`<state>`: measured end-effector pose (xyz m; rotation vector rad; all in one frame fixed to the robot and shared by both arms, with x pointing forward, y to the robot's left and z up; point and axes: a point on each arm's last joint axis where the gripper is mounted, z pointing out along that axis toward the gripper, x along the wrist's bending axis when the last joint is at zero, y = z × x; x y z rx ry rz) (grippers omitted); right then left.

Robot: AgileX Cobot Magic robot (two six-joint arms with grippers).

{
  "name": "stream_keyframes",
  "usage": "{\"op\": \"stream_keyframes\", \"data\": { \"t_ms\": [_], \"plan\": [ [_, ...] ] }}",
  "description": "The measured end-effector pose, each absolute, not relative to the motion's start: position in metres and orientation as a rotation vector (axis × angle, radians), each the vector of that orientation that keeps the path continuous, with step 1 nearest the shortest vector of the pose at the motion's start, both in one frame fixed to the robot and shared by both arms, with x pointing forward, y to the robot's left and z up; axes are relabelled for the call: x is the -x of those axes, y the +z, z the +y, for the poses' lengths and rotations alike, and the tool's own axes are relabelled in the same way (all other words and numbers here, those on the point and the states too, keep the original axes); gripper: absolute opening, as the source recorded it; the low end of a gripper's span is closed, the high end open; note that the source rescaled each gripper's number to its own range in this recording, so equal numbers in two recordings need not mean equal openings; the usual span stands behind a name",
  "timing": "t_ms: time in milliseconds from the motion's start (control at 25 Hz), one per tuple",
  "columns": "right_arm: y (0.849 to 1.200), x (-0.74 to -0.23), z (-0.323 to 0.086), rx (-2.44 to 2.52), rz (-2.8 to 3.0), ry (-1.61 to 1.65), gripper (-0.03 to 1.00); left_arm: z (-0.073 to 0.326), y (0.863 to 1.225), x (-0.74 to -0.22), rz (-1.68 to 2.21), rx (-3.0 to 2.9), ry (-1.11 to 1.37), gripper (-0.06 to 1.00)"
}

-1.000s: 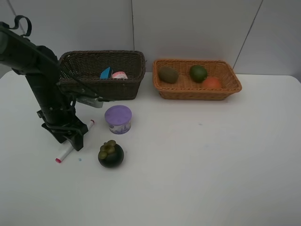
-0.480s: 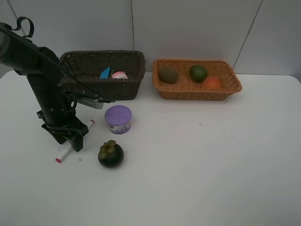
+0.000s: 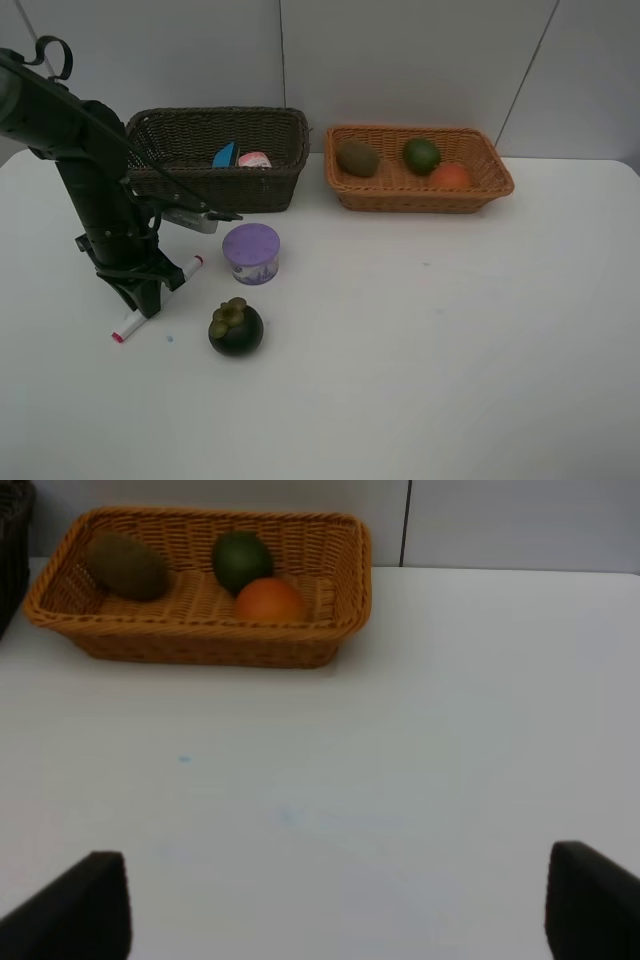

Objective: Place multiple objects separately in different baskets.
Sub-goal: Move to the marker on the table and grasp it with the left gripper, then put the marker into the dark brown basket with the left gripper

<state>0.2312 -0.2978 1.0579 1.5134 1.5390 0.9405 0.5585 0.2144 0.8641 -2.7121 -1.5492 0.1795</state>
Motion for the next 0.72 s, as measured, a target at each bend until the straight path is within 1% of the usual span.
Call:
{"op": "stream_keyframes", "data": {
  "t_ms": [400, 520, 720],
  "plan": [
    [1.058, -0.231, -0.298, -1.513, 1.539, 0.940, 1.00, 0.215, 0.864, -0.558, -1.534, 2.709, 0.182, 0.01],
    [1.058, -0.231, -0.298, -1.513, 1.539, 0.940, 1.00, 0.215, 0.875, -0.559, -1.542, 2.732, 0.144, 0.01],
    [1.058, -0.231, -0.298, -1.513, 1.539, 0.940, 1.00, 0.215, 0.915, -0.559, -1.577, 2.806, 0.015, 0.01]
  ]
}}
